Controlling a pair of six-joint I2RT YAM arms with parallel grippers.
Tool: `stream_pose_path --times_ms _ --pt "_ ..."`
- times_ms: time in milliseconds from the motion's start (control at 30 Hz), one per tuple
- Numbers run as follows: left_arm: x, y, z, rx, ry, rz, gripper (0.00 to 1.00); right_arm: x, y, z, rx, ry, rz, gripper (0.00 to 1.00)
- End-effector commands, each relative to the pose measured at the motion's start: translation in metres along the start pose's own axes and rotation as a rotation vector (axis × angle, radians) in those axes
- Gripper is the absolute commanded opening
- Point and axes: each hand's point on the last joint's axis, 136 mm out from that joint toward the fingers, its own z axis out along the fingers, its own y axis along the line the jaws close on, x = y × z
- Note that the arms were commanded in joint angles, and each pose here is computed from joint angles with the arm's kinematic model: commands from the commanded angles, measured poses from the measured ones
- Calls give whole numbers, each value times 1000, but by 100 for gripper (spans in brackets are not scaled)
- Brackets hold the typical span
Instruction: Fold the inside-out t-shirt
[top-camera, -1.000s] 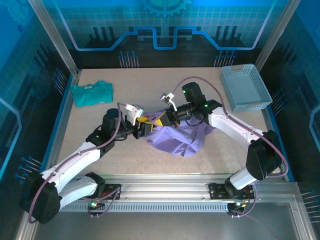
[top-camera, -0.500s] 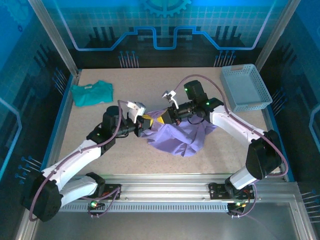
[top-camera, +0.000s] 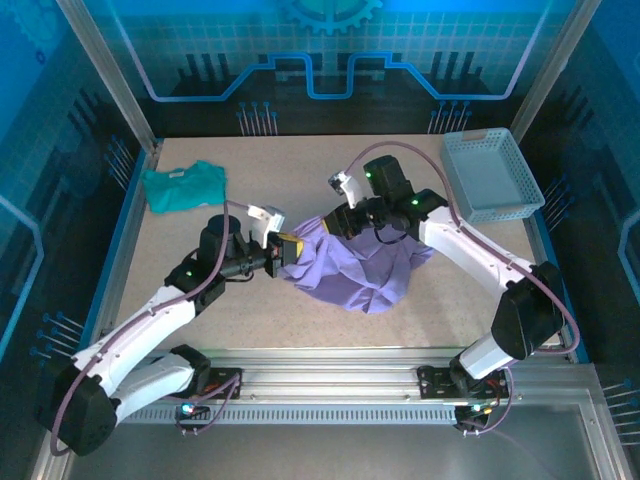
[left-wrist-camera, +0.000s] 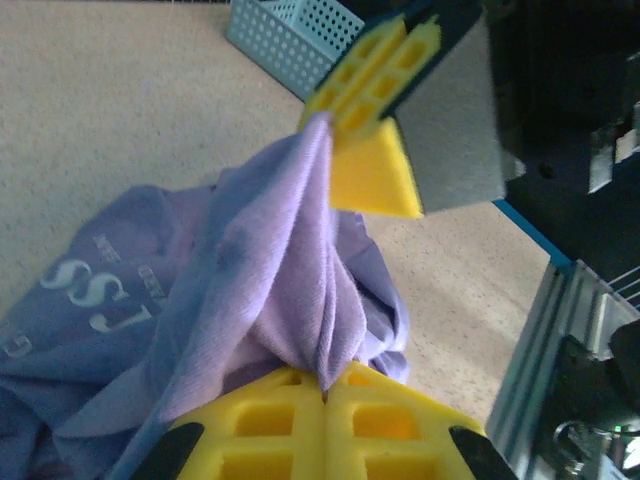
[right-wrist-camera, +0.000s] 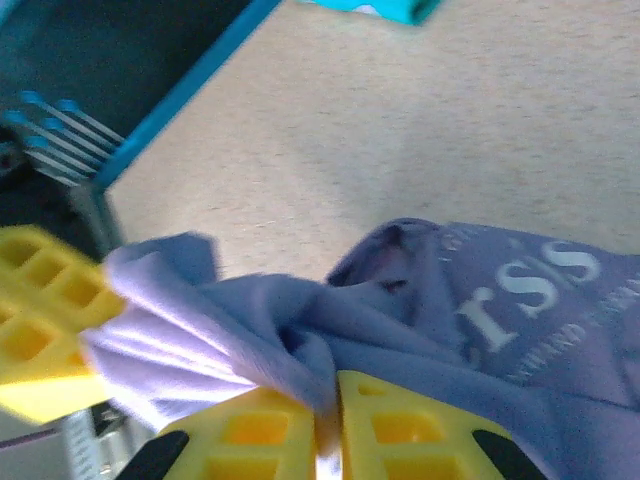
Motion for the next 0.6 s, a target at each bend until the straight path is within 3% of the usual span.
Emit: stream_pose_path --times_ms 0,133,267,433,567 --pt "6 -15 -7 29 59 -95 2 -6 -16 -10 199 -4 -45 11" --pt "1 -9 -4 -25 50 -209 0 3 -11 -5 229 28 -95 14" --pt "-4 10 -2 -143 45 -350 0 22 -6 -16 266 19 -149 25" --pt "-7 11 6 -156 71 -443 0 42 55 -11 23 -108 -250 44" --pt "-12 3 5 -125 69 -463 0 46 68 19 -45 -142 -235 56"
